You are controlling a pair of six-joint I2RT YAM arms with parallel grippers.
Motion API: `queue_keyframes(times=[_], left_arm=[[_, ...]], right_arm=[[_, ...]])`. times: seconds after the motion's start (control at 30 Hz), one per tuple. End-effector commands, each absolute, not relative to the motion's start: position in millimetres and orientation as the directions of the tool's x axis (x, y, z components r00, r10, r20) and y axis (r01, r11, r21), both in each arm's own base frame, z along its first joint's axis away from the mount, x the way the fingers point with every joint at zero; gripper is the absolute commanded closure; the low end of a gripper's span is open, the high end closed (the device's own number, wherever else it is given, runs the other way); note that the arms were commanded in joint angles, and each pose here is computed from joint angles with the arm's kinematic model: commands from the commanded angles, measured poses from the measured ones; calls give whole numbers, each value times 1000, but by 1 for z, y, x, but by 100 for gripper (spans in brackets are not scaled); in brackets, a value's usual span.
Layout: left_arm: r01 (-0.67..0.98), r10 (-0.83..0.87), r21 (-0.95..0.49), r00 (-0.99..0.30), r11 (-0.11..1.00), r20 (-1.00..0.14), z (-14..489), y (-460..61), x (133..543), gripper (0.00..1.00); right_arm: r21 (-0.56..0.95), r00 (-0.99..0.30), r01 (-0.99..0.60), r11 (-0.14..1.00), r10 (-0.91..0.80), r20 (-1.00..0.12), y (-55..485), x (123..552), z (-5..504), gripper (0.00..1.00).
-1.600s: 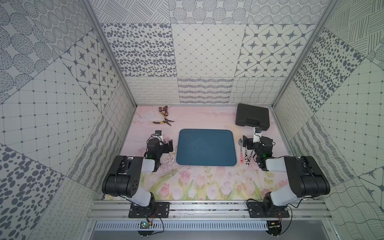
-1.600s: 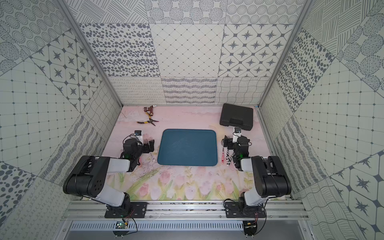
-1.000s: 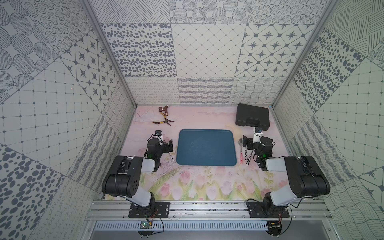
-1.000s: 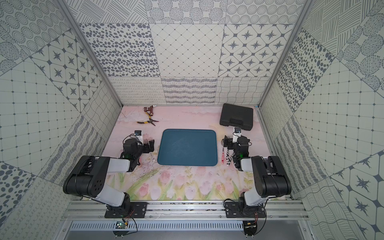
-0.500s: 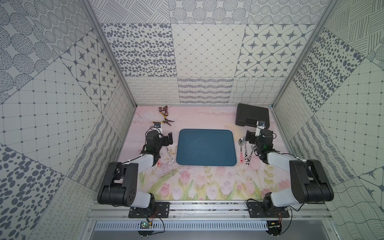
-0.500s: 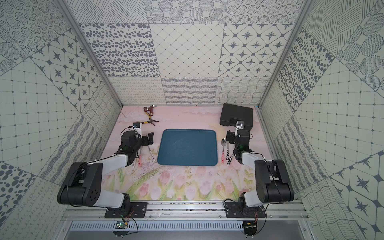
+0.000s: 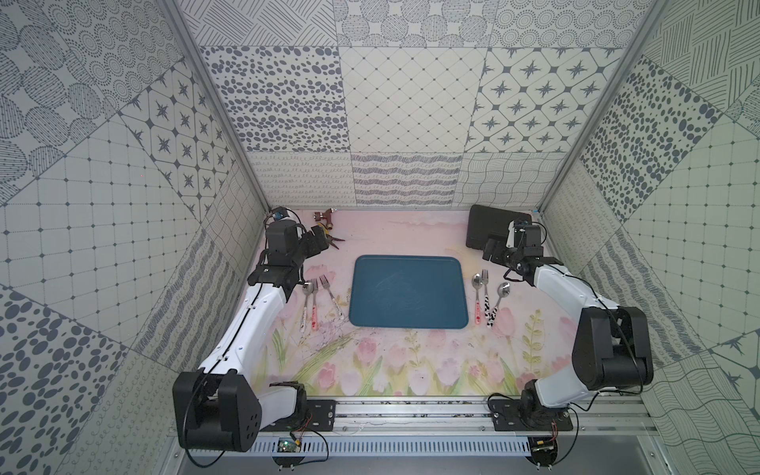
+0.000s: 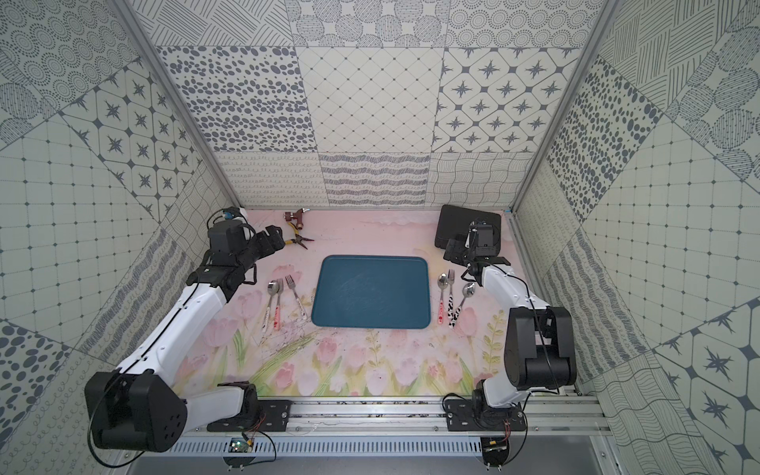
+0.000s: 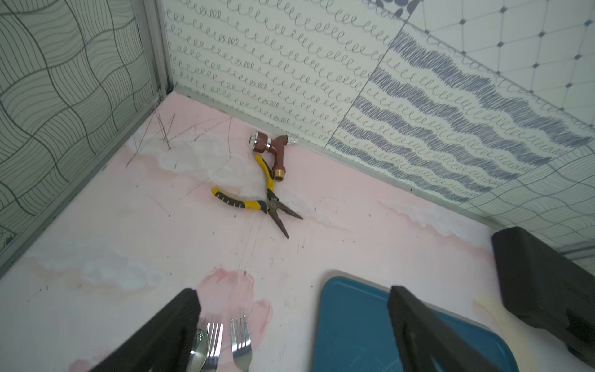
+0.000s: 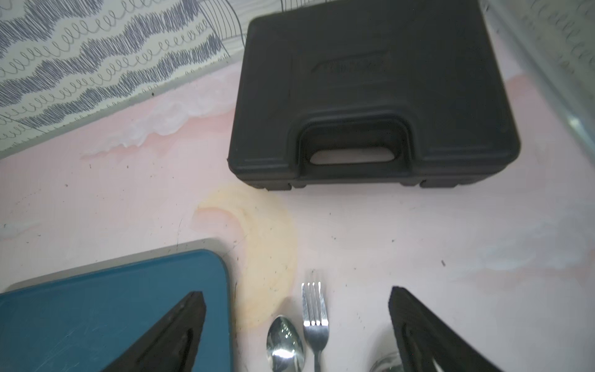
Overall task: Set the spoon and fork side by side
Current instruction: Pick up the fork at the center of the board.
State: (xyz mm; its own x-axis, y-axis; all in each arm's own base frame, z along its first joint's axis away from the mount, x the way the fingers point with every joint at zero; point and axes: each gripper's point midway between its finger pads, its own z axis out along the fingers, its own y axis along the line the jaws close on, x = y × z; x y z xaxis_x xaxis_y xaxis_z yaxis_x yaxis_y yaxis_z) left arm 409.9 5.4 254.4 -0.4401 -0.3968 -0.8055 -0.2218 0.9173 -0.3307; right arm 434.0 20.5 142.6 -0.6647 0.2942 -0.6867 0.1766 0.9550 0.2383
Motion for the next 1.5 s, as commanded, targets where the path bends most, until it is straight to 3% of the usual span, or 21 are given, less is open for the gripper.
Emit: queue_keyframes(times=[0.0, 0.03, 0.07, 0.1, 0.2, 0.33, 0.37, 0.4, 0.43, 0.47, 0.5, 0.53, 0.57, 0.63, 0.67, 0.73, 0.83, 1.17, 1.47], left_arm=[[-406, -603, -452, -614, 794, -509, 211, -8, 370, 46], [-430, -633, -469, -597, 771, -493, 213, -7, 369, 92], [-468, -667, -479, -579, 743, -468, 213, -5, 365, 100], [-471, -687, -509, -580, 721, -438, 215, -10, 364, 100], [-456, -714, -609, -643, 649, -278, 212, -40, 367, 100], [-496, -752, -707, -655, 505, -77, 199, -68, 372, 100], [-501, -751, -718, -659, 484, -46, 197, -72, 372, 98], [-520, -745, -708, -667, 478, -12, 194, -76, 371, 92], [-537, -726, -681, -688, 497, 12, 191, -79, 368, 86], [-544, -704, -642, -710, 541, 8, 190, -80, 365, 86], [-540, -666, -576, -746, 613, -10, 189, -83, 359, 86], [-536, -625, -489, -780, 689, -26, 188, -84, 351, 76], [-520, -585, -425, -811, 740, -26, 189, -87, 347, 71], [-517, -539, -290, -842, 805, 6, 185, -92, 335, 71], [-525, -533, -244, -845, 815, 39, 180, -95, 330, 72], [-567, -552, -192, -824, 801, 126, 166, -102, 320, 74], [-604, -568, -156, -793, 782, 220, 147, -110, 307, 75], [-621, -633, 126, -749, 774, 199, 109, -85, 275, 65], [-643, -668, 184, -731, 743, 140, 76, -66, 279, 65]], right_arm=[[275, -652, 173, 946, 320, -687, 27, 438, 168, 23], [289, -662, 152, 945, 315, -680, 32, 440, 167, 33], [301, -671, 137, 944, 312, -673, 36, 441, 166, 62], [320, -678, 142, 937, 328, -658, 38, 442, 163, 99], [390, -730, 63, 919, 309, -609, 61, 440, 158, 100], [337, -759, 12, 942, 228, -610, 80, 441, 158, 100], [347, -761, 13, 938, 234, -605, 82, 442, 158, 95], [361, -766, 16, 932, 244, -596, 83, 442, 157, 77], [374, -772, 2, 927, 239, -589, 86, 443, 157, 77], [377, -778, 0, 926, 237, -582, 88, 443, 156, 81], [376, -786, -2, 927, 231, -574, 89, 444, 155, 95], [357, -799, 0, 934, 215, -562, 89, 445, 154, 100], [339, -813, -4, 941, 194, -549, 90, 445, 151, 100], [297, -825, -22, 955, 151, -545, 95, 447, 149, 100], [265, -827, -35, 963, 121, -549, 98, 447, 148, 100], [208, -833, -54, 977, 71, -548, 103, 447, 145, 89], [188, -836, -46, 981, 65, -546, 104, 445, 143, 85], [213, -852, -39, 976, 79, -517, 108, 441, 134, 84], [232, -860, -45, 972, 80, -504, 114, 440, 129, 86]])
